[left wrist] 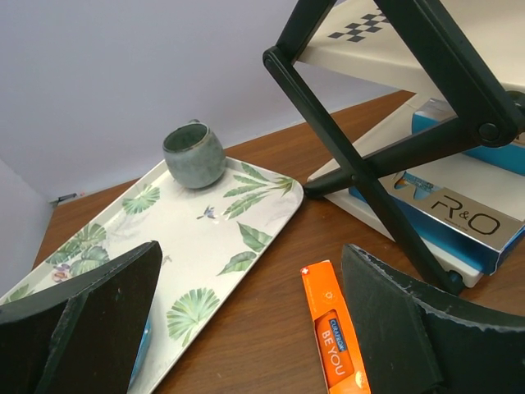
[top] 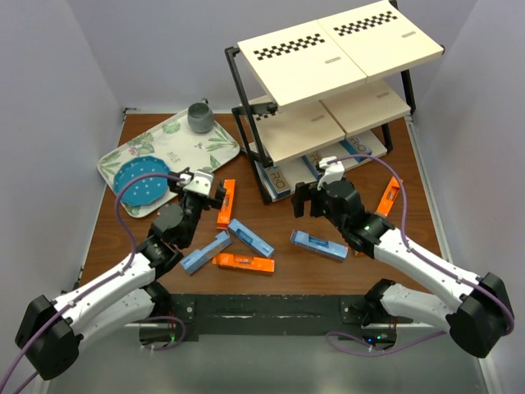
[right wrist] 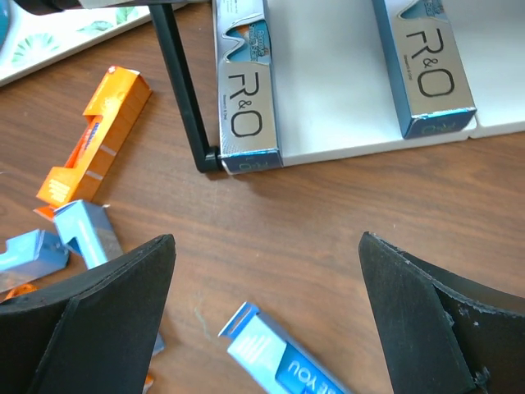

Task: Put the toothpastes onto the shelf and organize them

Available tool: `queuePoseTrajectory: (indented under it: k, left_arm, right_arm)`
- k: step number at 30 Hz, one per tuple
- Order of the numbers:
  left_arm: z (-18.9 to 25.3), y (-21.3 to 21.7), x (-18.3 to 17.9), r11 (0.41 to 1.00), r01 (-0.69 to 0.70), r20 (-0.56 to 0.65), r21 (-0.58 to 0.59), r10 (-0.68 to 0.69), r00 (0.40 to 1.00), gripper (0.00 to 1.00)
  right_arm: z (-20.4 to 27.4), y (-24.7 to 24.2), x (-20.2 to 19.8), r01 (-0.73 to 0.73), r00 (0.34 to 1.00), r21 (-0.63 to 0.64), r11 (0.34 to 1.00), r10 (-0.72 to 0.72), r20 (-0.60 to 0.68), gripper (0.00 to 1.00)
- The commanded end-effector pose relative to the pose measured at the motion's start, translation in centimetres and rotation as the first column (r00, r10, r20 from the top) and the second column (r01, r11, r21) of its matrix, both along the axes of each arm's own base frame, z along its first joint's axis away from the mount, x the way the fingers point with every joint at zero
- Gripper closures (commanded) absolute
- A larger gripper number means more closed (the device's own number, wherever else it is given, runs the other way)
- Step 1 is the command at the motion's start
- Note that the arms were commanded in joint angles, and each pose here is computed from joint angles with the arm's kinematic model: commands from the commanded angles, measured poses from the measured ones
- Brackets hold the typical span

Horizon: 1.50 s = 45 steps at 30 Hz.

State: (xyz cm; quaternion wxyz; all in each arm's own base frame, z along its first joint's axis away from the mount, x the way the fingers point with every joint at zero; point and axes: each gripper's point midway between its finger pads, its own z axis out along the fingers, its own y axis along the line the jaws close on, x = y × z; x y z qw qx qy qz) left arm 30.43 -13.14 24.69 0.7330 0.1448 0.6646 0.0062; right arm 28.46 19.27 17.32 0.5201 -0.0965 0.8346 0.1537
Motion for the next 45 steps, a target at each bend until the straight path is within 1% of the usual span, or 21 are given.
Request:
queuePoseTrajectory:
  k: [1, 2, 4, 5, 7, 10, 13, 18, 21, 25, 27, 28, 31, 35, 36, 39, 45]
  left_arm:
    - [3.2, -0.5, -0.2, 0.996, 0.031, 0.052, -0.087, -0.026, 0.998, 0.03]
    - [3.2, -0.5, -0.2, 0.995, 0.033, 0.048, -0.094, -0.029, 0.998, 0.03]
    - [3.3, -0.5, -0.2, 0.995, 0.034, 0.048, -0.096, -0.029, 0.998, 0.03]
    - [3.1, -0.6, -0.2, 0.995, 0.035, 0.038, -0.095, -0.031, 0.999, 0.03]
    - [3.3, -0.7, -0.3, 0.995, 0.040, 0.038, -0.096, -0.036, 0.999, 0.02]
    - [3.4, -0.8, -0.4, 0.993, 0.048, 0.035, -0.106, -0.045, 0.998, 0.02]
    - [3.3, -0.9, -0.5, 0.992, 0.060, 0.028, -0.112, -0.057, 0.998, 0.02]
    - [2.7, -1.3, -0.6, 0.989, 0.074, 0.003, -0.127, -0.074, 0.997, 0.02]
    - [2.4, -1.5, -0.8, 0.990, 0.081, -0.014, -0.113, -0.083, 0.996, 0.02]
    - [1.4, -0.3, -0.8, 0.995, 0.021, -0.055, -0.102, -0.027, 0.998, 0.02]
    - [0.9, 0.0, -1.1, 0.996, 0.013, -0.072, -0.089, -0.020, 0.997, 0.02]
    - [1.1, 0.3, -1.3, 0.995, 0.005, -0.064, -0.097, -0.011, 0.998, 0.02]
    - [0.7, 0.8, -1.5, 0.996, -0.012, -0.062, -0.092, 0.006, 0.998, 0.02]
    - [0.4, 0.8, -1.1, 0.999, -0.017, -0.053, -0.048, 0.015, 0.998, 0.02]
    - [0.4, 0.8, -1.0, 0.999, -0.021, -0.054, -0.038, 0.019, 0.998, 0.02]
    - [0.2, 0.6, -0.5, 0.999, -0.027, -0.058, -0.016, 0.026, 0.998, 0.02]
    - [-0.2, 0.3, -0.4, 1.000, -0.015, -0.060, 0.000, 0.015, 0.998, 0.02]
  right_arm:
    - [1.6, 0.1, -1.2, -0.023, 0.999, 0.018, 1.000, 0.023, -0.047, 0.01]
    - [1.2, 0.4, -1.9, -0.061, 0.995, 0.015, 0.998, 0.062, -0.074, 0.01]
    - [1.1, 0.8, -2.5, -0.125, 0.989, -0.005, 0.992, 0.124, -0.083, 0.01]
    - [0.9, 1.5, -3.1, -0.169, 0.981, 0.009, 0.986, 0.169, -0.099, 0.02]
    - [0.3, 2.0, -3.8, -0.210, 0.969, 0.015, 0.978, 0.210, -0.127, 0.02]
    - [-0.2, 2.4, -4.5, -0.246, 0.958, 0.031, 0.969, 0.248, -0.147, 0.02]
    - [-0.5, 3.6, -5.5, -0.308, 0.935, 0.066, 0.949, 0.315, -0.163, 0.02]
    - [-1.7, 5.9, -6.9, -0.380, 0.906, 0.047, 0.924, 0.382, -0.183, 0.02]
    - [-2.8, 7.6, -7.7, -0.415, 0.890, 0.032, 0.909, 0.413, -0.195, 0.02]
    - [-4.6, 10.0, -8.5, -0.461, 0.864, 0.006, 0.887, 0.451, -0.224, 0.07]
    - [-5.1, 10.8, -8.7, -0.466, 0.866, -0.018, 0.884, 0.452, -0.215, 0.09]
    - [-5.4, 11.1, -8.6, -0.467, 0.866, -0.024, 0.884, 0.452, -0.212, 0.12]
    - [-6.4, 11.6, -8.5, -0.453, 0.877, -0.057, 0.890, 0.434, -0.208, 0.16]
    - [-7.6, 11.7, -8.0, -0.435, 0.889, -0.091, 0.896, 0.411, -0.201, 0.21]
    - [-8.1, 11.7, -8.0, -0.439, 0.887, -0.100, 0.893, 0.412, -0.209, 0.24]
    - [-9.0, 12.2, -7.9, -0.459, 0.877, -0.123, 0.880, 0.427, -0.222, 0.28]
    - [-10.5, 12.8, -8.6, -0.499, 0.850, -0.130, 0.857, 0.455, -0.264, 0.33]
